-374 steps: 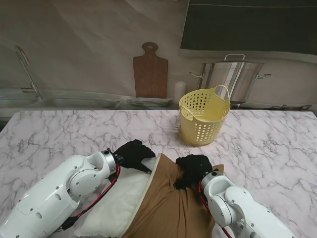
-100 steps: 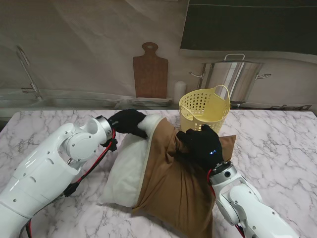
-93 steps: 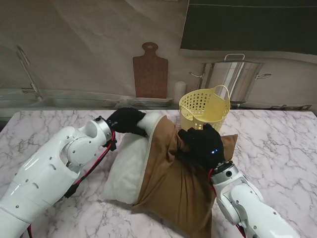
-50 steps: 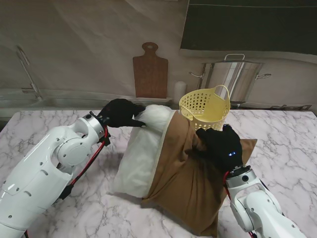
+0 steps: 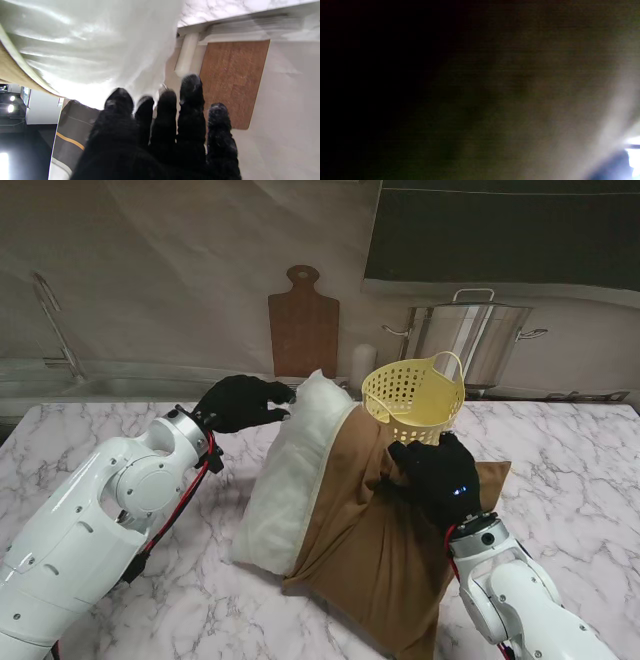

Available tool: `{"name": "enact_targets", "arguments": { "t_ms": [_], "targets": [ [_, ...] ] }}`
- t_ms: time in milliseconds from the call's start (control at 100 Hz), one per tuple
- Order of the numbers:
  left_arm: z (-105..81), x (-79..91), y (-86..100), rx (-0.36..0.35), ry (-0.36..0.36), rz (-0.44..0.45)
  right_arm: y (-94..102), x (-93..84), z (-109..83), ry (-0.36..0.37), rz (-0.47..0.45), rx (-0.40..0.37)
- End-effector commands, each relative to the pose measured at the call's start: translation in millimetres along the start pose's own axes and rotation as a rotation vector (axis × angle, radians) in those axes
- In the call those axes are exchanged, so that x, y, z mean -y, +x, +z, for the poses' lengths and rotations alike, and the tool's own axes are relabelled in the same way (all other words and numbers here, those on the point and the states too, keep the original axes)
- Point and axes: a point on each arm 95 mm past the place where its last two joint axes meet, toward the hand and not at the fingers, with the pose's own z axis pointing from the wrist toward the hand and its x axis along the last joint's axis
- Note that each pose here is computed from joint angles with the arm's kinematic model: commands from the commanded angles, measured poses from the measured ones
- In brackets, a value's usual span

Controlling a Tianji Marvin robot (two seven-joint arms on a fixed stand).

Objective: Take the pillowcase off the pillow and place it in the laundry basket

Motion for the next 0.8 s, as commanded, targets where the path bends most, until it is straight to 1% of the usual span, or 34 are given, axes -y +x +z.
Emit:
{"name": "enact_targets", "arguments": {
  "t_ms": [0, 50, 140, 230, 340, 390, 530, 620, 790],
  "targets": [
    [-1.2, 4.5, 1.7, -0.003, -0.048, -0.004, 3.2, -2.3, 2.9, -0.016, 0.01, -0.01],
    [-3.5, 7.8, 0.4, -0.007, -0.076, -0.006, 5.3, -2.6, 4.3, -0.02, 0.017, -0.021],
    [-8.4, 16.2, -3.1, -0.014, -0.139, 0.023, 10.0, -3.6, 7.2, -0.03, 0.028, -0.043],
    [-11.7, 22.3, -5.3, -0.017, -0.18, 0.03, 15.0, -4.9, 10.7, -0.042, 0.04, -0.061],
    [-14.0, 27.8, -6.4, -0.015, -0.211, 0.038, 19.3, -6.1, 17.3, -0.054, 0.047, -0.083],
    [-13.6, 29.6, -6.8, -0.017, -0.211, 0.039, 21.0, -6.8, 21.4, -0.057, 0.051, -0.094],
    [-11.2, 35.4, -6.8, -0.027, -0.262, 0.024, 24.5, -8.6, 33.7, -0.064, 0.055, -0.12],
    [-7.6, 37.4, -5.3, -0.037, -0.282, 0.02, 27.7, -9.8, 41.9, -0.069, 0.057, -0.137],
    [-0.5, 33.8, 0.7, -0.065, -0.33, 0.013, 33.7, -6.4, 52.9, -0.063, 0.064, -0.159]
  ]
}}
